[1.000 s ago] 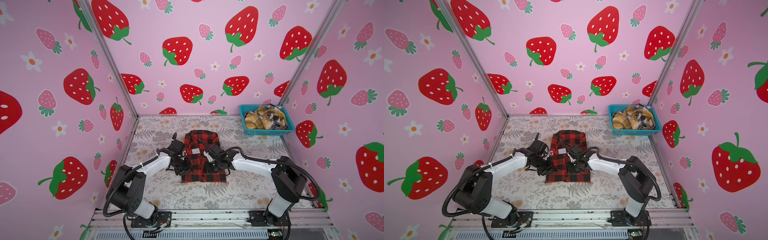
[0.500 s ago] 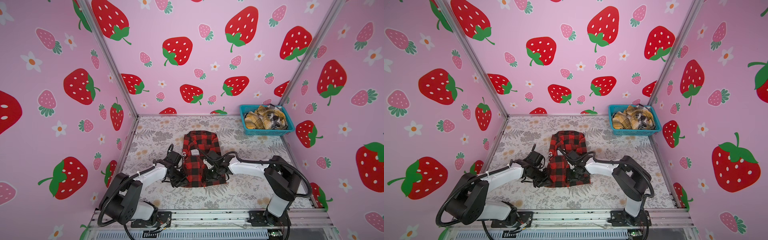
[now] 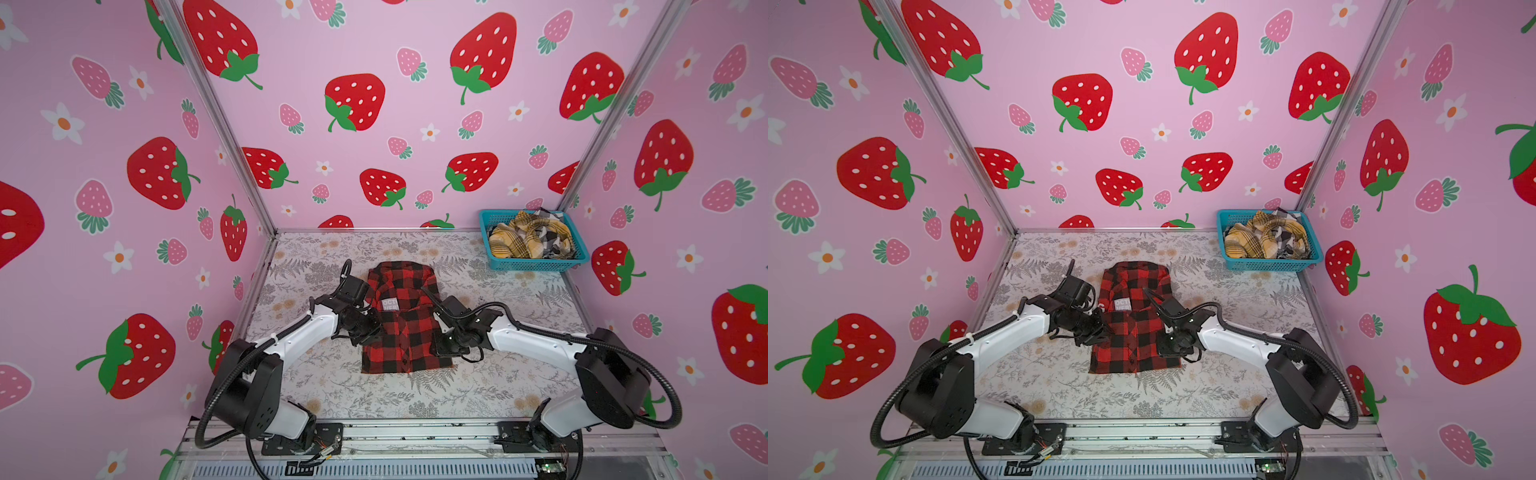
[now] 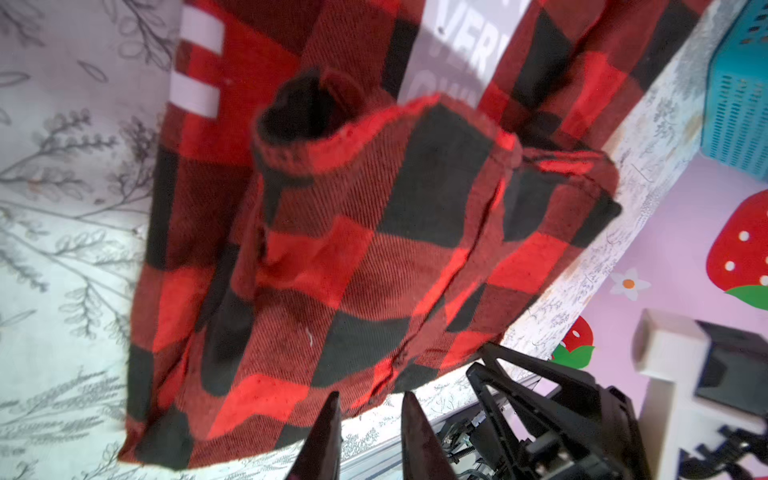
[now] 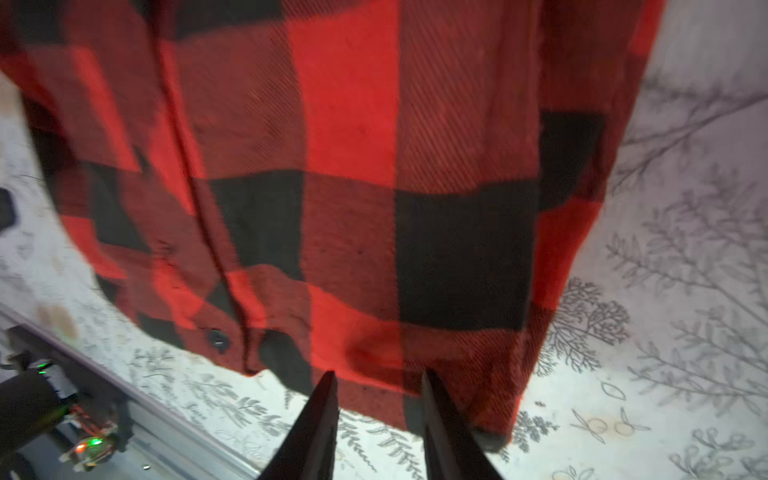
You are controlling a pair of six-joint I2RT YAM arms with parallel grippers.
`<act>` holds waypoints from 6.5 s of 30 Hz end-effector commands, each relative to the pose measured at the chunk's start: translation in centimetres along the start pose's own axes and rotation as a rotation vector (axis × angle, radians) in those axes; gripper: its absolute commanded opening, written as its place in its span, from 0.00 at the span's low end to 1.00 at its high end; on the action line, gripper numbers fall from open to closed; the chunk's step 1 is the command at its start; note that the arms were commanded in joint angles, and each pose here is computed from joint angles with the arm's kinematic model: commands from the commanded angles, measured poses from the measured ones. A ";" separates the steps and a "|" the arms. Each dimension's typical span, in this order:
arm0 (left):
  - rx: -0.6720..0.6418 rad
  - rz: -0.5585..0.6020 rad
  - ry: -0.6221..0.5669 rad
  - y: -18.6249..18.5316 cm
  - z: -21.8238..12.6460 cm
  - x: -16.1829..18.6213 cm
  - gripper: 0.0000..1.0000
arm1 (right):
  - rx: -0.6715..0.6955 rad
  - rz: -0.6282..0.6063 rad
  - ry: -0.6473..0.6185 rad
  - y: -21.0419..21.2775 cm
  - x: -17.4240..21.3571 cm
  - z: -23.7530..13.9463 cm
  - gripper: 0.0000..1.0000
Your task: Fold and stack the long sleeve shirts
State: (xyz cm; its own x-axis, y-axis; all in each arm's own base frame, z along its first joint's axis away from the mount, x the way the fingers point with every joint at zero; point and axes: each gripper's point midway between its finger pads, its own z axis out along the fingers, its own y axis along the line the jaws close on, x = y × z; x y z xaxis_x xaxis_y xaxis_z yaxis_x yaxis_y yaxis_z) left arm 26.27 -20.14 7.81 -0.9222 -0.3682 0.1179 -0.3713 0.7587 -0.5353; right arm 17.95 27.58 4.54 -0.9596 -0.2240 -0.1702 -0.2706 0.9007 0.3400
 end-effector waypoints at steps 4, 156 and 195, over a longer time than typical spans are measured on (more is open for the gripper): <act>-0.041 -0.062 -0.029 0.8 1.8 -4.3 0.25 | 0.044 0.049 0.024 -1.8 1.0 1.7 0.31; 0.000 -0.160 0.135 10.9 1.4 4.1 0.22 | -0.156 0.224 -0.049 -5.7 4.2 0.2 0.42; 0.055 -0.122 0.122 9.4 0.8 4.1 0.04 | -0.248 0.170 -0.073 -2.1 1.9 -0.2 0.09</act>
State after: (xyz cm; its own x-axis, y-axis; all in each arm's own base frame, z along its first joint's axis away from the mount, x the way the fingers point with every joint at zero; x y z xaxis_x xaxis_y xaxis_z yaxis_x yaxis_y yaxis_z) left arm 19.22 -14.67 2.09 -0.8710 -0.3949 0.2924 -0.4912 0.6841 -0.5392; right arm 16.29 24.76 2.56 -0.9896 -0.0527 -0.1341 -0.1219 0.8025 0.5841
